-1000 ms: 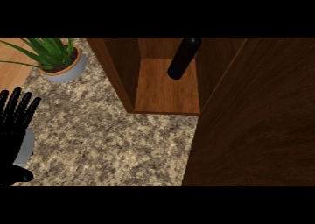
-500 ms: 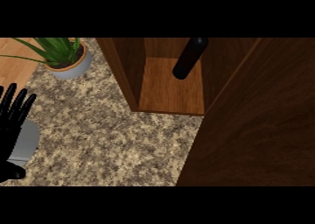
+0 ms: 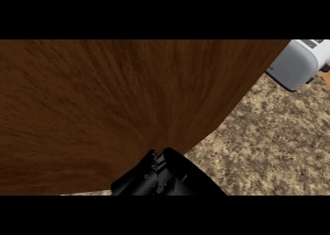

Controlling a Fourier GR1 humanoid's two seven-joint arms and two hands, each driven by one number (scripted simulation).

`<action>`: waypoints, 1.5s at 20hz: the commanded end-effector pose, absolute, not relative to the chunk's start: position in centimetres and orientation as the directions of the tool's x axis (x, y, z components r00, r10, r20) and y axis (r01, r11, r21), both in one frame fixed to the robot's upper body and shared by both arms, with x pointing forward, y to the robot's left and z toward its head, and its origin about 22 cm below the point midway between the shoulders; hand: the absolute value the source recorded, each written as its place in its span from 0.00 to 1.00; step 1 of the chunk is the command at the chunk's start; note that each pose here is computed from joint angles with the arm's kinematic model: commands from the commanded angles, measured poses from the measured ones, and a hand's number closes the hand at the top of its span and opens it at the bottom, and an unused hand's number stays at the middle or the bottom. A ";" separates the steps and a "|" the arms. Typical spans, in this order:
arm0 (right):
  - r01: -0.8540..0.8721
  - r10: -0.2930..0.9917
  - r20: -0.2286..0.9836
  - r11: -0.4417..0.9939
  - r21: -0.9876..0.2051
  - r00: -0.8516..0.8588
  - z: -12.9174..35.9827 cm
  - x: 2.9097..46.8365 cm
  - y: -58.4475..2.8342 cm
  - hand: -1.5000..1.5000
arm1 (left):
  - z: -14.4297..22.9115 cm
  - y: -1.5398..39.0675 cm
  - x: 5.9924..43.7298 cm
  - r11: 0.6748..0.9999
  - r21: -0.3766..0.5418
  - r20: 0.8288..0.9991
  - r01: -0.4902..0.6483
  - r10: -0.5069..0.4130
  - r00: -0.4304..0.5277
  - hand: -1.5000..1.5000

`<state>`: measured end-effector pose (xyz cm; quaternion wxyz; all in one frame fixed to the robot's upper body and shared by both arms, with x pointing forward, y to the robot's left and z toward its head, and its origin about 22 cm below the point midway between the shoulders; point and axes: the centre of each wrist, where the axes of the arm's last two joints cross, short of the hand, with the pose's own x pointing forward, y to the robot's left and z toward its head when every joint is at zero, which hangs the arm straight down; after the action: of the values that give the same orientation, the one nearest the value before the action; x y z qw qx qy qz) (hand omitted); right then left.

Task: Pick up the wine, place it into the cabinet and close the cabinet

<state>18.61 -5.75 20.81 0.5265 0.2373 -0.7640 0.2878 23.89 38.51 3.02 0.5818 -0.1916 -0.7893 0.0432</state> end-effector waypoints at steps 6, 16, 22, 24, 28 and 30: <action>-0.637 -0.078 0.960 0.762 -0.116 -0.267 26.0 24.9 0.2 1.00 | 2.5 39.1 23.0 0.929 -0.300 0.906 0.219 0.349 -0.241 0.00; -0.600 -0.117 0.982 0.800 0.004 -0.150 21.8 30.1 0.0 1.00 | 2.9 40.4 23.6 0.934 -0.281 0.908 0.221 0.333 -0.254 0.00; -0.558 -0.054 0.984 0.828 -0.050 -0.168 21.3 34.3 -1.7 1.00 | 1.3 39.7 24.1 0.934 -0.290 0.905 0.208 0.338 -0.258 0.00; -0.559 -0.054 0.984 0.828 -0.052 -0.171 17.4 34.9 -3.4 1.00 | 3.5 40.3 23.5 0.934 -0.291 0.897 0.208 0.342 -0.281 0.00; -0.541 -0.052 0.979 0.838 -0.065 -0.199 18.1 37.2 -5.1 1.00 | 2.1 39.9 24.1 0.931 -0.296 0.904 0.215 0.346 -0.251 0.00; -0.525 -0.027 0.982 0.848 -0.075 -0.185 18.0 38.0 -7.7 1.00 | 3.3 39.7 24.0 0.933 -0.293 0.899 0.209 0.344 -0.271 0.00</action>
<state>34.11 -2.12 19.32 0.5724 0.2447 -0.7458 0.2373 24.23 39.23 2.48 0.5785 -0.1859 -0.7917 0.0634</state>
